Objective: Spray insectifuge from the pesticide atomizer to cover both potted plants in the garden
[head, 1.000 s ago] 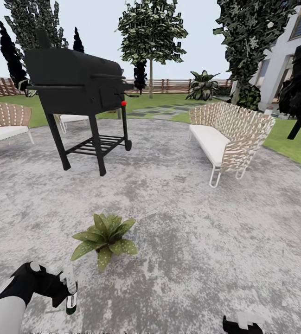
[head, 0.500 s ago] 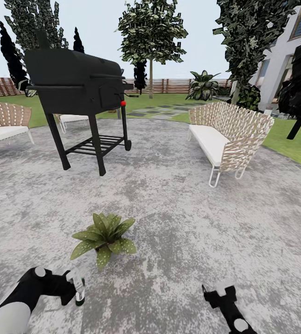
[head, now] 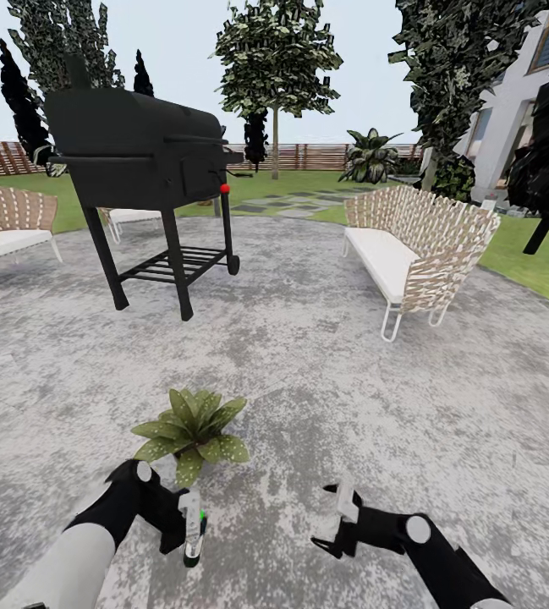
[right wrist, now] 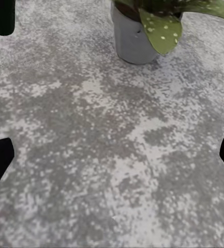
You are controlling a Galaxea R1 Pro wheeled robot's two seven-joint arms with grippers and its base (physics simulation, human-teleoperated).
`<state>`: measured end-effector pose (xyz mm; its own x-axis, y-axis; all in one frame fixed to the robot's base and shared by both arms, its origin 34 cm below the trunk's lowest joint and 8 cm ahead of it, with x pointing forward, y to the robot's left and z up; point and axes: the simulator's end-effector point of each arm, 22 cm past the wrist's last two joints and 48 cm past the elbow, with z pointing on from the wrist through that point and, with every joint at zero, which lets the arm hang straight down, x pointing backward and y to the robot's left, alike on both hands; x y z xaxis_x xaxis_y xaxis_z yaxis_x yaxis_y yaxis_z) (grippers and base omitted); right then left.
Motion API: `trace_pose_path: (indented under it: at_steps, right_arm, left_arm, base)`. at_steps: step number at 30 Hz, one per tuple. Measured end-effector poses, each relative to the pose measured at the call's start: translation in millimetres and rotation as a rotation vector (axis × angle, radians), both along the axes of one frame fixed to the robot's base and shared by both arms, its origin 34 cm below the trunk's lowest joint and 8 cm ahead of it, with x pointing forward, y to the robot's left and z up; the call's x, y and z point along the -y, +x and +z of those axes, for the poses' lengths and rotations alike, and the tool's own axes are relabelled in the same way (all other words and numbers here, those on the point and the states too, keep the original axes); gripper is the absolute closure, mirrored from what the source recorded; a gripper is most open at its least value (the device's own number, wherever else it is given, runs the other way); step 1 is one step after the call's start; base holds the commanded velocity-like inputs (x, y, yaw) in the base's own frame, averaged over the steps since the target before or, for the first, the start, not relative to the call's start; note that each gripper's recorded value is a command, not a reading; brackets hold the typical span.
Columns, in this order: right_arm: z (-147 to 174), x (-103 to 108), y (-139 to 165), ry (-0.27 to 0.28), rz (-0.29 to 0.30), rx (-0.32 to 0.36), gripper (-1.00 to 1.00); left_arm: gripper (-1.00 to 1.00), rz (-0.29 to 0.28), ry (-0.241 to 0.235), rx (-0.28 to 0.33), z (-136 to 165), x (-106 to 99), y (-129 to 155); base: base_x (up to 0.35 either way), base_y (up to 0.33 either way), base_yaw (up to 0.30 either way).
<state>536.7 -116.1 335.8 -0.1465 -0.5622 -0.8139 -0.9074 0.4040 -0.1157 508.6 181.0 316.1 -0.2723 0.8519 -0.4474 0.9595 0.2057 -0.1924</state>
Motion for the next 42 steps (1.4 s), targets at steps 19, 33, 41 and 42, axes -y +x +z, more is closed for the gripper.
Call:
trace_pose_path:
  at_steps: [19,33,41,42]
  right_arm:
    - [38,-100,-17,0.142,0.146,-0.004,1.0]
    - [39,-100,-16,0.142,0.145,0.0,1.0]
    - [39,-100,-16,0.141,0.145,0.0,1.0]
    - [39,-100,-15,0.142,0.145,0.002,1.0]
  left_arm:
    - [1.0,-0.107,-0.001,0.054,-5,18,-4]
    - [1.0,-0.15,-0.111,0.072,11,103,-6]
    - [1.0,-0.112,-0.184,0.09,18,133,-4]
    - [1.0,-0.112,-0.185,0.085,17,134,-6]
  base:
    - [0.0,0.0,0.0]
    - [0.0,0.0,0.0]
    - [0.0,0.0,0.0]
    - [0.0,0.0,0.0]
